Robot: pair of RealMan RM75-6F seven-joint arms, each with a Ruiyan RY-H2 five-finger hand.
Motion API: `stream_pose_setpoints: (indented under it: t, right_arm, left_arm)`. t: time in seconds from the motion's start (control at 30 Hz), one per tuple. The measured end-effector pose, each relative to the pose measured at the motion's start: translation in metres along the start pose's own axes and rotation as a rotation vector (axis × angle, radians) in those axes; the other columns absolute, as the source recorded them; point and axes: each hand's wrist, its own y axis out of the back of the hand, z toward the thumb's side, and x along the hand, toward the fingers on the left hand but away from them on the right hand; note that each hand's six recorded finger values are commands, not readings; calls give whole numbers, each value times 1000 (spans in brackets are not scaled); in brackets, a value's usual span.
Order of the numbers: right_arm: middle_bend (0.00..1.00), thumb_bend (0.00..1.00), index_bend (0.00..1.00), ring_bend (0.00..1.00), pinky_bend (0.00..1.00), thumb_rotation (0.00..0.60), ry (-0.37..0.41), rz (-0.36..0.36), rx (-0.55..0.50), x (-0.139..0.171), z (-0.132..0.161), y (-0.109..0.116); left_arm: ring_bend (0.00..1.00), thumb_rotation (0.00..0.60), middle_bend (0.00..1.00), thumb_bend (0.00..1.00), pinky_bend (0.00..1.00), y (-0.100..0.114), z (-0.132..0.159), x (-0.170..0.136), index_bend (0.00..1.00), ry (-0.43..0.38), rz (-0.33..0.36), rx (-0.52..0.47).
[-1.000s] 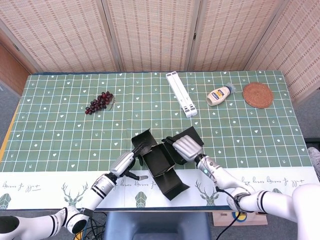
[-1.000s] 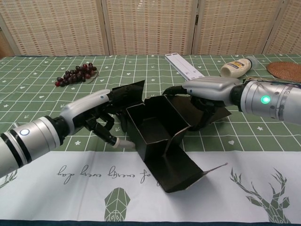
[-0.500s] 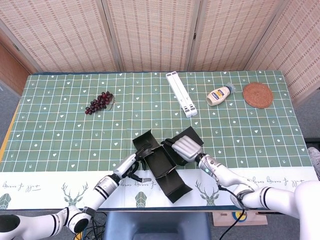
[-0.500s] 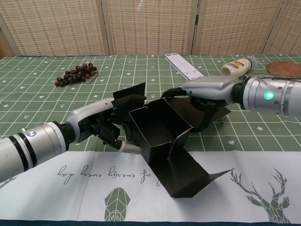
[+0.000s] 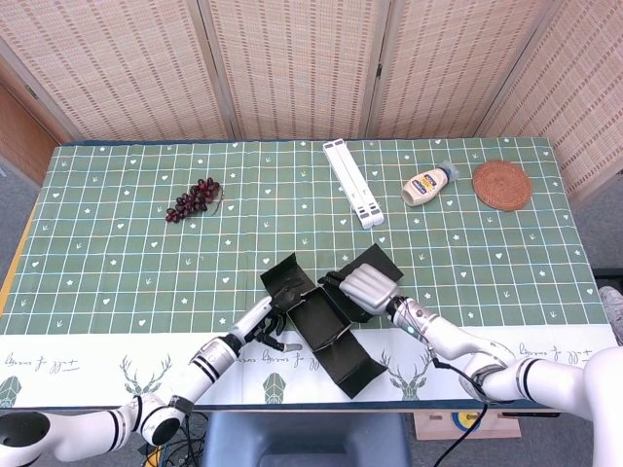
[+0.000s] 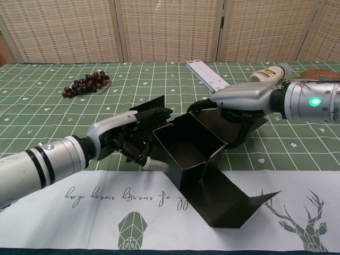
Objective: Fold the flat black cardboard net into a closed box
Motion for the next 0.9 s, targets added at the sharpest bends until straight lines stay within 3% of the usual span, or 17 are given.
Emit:
stream_pose_setpoints:
  t: [0.9]
  right_arm:
    - [381,383,340,829,951,600,96,46,249,5,9,16]
  left_arm:
    - [510,600,0,96,823,-11,-2,2,14,35,-59,-90]
